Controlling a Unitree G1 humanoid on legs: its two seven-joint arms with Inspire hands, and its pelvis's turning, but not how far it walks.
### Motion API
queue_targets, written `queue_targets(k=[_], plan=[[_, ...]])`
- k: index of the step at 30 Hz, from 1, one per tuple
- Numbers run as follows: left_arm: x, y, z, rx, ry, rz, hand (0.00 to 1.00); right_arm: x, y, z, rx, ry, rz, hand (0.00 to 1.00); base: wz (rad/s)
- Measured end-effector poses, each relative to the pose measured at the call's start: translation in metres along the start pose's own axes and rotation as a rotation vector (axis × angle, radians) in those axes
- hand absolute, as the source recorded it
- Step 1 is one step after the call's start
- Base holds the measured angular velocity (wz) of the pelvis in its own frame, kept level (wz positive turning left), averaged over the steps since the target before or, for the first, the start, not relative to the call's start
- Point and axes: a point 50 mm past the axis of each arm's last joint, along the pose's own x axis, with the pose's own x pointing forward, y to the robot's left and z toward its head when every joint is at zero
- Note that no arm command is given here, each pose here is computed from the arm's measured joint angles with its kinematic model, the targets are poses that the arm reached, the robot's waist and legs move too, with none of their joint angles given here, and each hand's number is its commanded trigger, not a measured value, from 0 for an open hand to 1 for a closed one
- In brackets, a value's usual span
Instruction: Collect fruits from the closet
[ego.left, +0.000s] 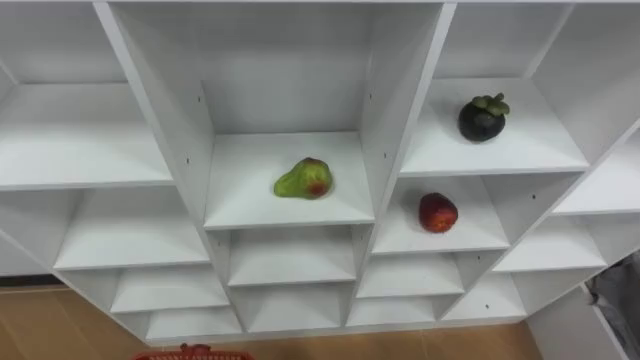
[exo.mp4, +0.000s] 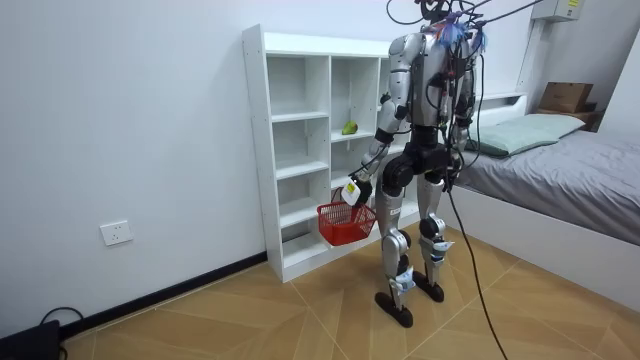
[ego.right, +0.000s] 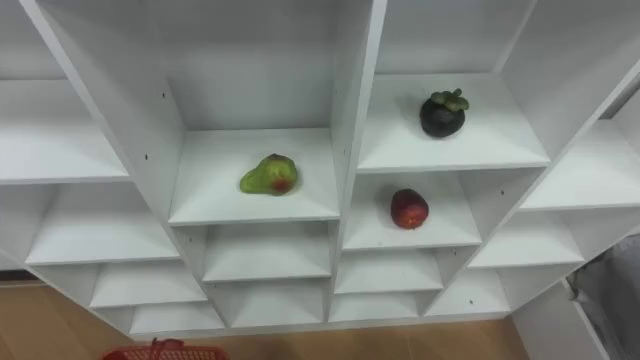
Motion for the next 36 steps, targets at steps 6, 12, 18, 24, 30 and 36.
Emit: queue_targets(k=[6, 12, 18, 24, 30, 36], plan=[[-0.001, 0.001, -0.003, 0.001, 0.007, 0.018, 1.00, 0.000, 0.000, 0.001, -0.001, -0.003, -0.006, 0.00, 0.03], [-0.001, 0.004, -0.003, 0.002, 0.006, 0.063, 1.00, 0.000, -0.001, 0.000, 0.000, -0.003, -0.012, 0.00, 0.01], [-0.001, 0.004, -0.002, 0.005, 0.004, 0.069, 1.00, 0.000, -0.001, 0.001, -0.001, -0.006, -0.028, 0.00, -0.02], [0.000, 0.002, 0.001, 0.014, -0.004, 0.065, 1.00, 0.000, 0.001, 0.006, -0.037, -0.027, -0.041, 0.00, -0.05], [0.002, 0.001, 0.007, 0.020, -0.019, 0.068, 1.00, 0.000, 0.004, 0.018, -0.054, -0.099, -0.044, 0.00, 0.00], [0.002, 0.001, 0.014, 0.017, -0.045, 0.069, 1.00, -0.009, 0.008, 0.038, -0.047, -0.264, -0.032, 0.00, 0.00]])
